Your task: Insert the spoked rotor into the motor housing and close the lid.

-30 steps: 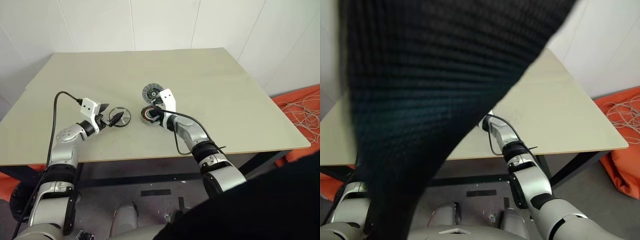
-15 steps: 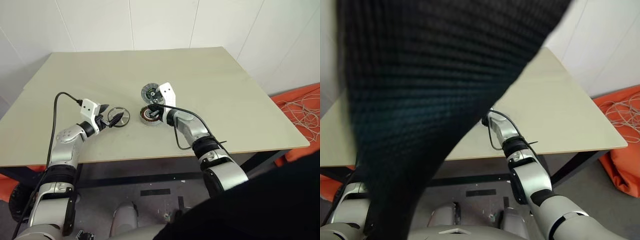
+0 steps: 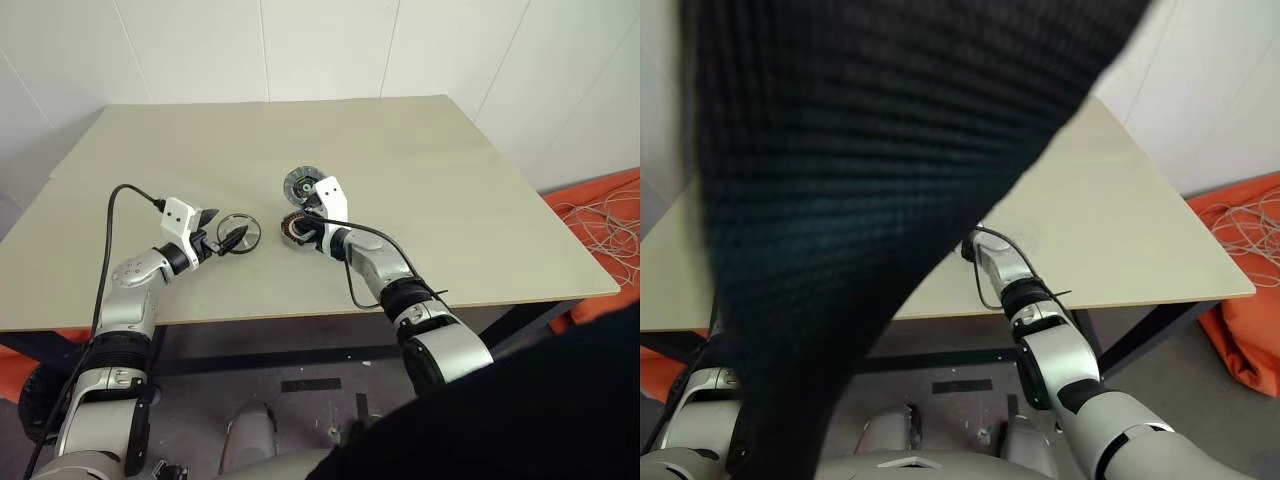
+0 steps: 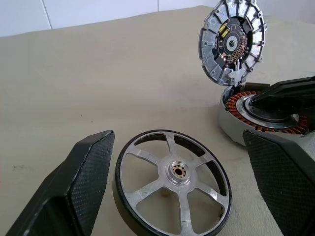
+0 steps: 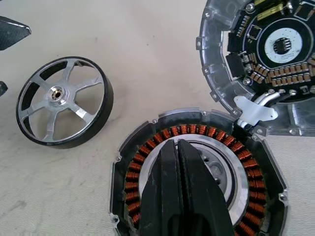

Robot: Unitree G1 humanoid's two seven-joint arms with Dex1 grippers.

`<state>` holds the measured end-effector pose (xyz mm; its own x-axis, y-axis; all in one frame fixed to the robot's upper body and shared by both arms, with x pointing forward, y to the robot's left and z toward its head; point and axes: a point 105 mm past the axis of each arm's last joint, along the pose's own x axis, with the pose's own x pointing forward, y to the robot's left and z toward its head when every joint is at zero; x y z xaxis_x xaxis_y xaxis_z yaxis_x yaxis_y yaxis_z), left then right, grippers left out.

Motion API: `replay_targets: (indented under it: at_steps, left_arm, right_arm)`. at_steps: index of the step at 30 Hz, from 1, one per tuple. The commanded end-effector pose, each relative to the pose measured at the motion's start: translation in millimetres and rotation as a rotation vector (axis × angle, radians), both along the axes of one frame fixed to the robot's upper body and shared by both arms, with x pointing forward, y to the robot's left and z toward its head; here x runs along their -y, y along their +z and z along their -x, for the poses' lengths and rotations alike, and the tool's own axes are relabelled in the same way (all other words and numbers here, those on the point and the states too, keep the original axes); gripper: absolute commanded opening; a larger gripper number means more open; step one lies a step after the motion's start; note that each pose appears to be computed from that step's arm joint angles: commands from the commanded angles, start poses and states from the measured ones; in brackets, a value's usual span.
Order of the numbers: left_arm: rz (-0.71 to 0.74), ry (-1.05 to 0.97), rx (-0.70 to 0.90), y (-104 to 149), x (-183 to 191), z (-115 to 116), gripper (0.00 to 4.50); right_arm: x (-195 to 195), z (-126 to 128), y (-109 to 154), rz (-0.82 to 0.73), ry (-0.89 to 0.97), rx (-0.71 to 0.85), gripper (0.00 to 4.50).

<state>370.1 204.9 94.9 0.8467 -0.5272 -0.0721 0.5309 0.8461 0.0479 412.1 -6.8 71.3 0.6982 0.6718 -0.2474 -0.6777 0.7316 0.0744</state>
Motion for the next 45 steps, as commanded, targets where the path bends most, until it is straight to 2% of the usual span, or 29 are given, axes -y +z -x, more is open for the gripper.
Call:
replay_targets:
  at_steps: [1, 5, 8, 12, 16, 18, 23, 27, 30, 35, 40, 42, 45]
  left_arm:
    - [-0.005, -0.014, 0.049, 14, 5, -2, 4.42]
    - [-0.003, -0.020, 0.050, 14, 8, -3, 4.42]
    - [-0.005, -0.021, 0.051, 15, 7, -3, 4.42]
    - [-0.010, -0.013, 0.053, 16, 3, -1, 4.42]
    - [-0.014, -0.014, 0.055, 16, 3, 0, 4.42]
    - [-0.014, -0.014, 0.054, 16, 3, 1, 4.42]
    - [-0.015, -0.017, 0.050, 15, 4, 0, 4.42]
    - [-0.014, -0.022, 0.050, 15, 6, -1, 4.42]
    - [-0.014, -0.025, 0.051, 15, 7, -2, 4.42]
    - [-0.017, -0.019, 0.051, 15, 5, -1, 4.42]
    - [-0.022, -0.010, 0.054, 16, 1, 1, 4.42]
    - [-0.024, -0.007, 0.056, 17, 0, 1, 4.42]
    - [-0.026, -0.005, 0.055, 17, -1, 1, 4.42]
  right_arm:
    - [-6, -13, 48, -0.055, 0.016, 0.118, 0.02]
    - [-3, -20, 51, -0.030, -0.001, 0.122, 0.02]
    - [0, -21, 38, -0.010, -0.022, 0.086, 0.02]
    - [-2, -11, 7, 0.015, -0.027, 0.002, 0.02]
    - [-1, -6, -8, 0.037, -0.031, -0.022, 0.02]
    - [1, -9, -2, 0.026, -0.035, -0.007, 0.02]
    - [7, -22, 32, -0.015, -0.048, 0.079, 0.02]
    - [-7, -22, 64, -0.067, 0.005, 0.156, 0.02]
    - [-15, -21, 72, -0.085, 0.023, 0.168, 0.02]
    - [-21, -14, 46, -0.065, 0.031, 0.097, 0.02]
    - [-21, -3, 1, -0.008, 0.002, -0.022, 0.02]
    - [-17, -4, -1, 0.001, -0.018, -0.024, 0.02]
    - [-12, -12, 15, -0.022, -0.033, 0.019, 0.02]
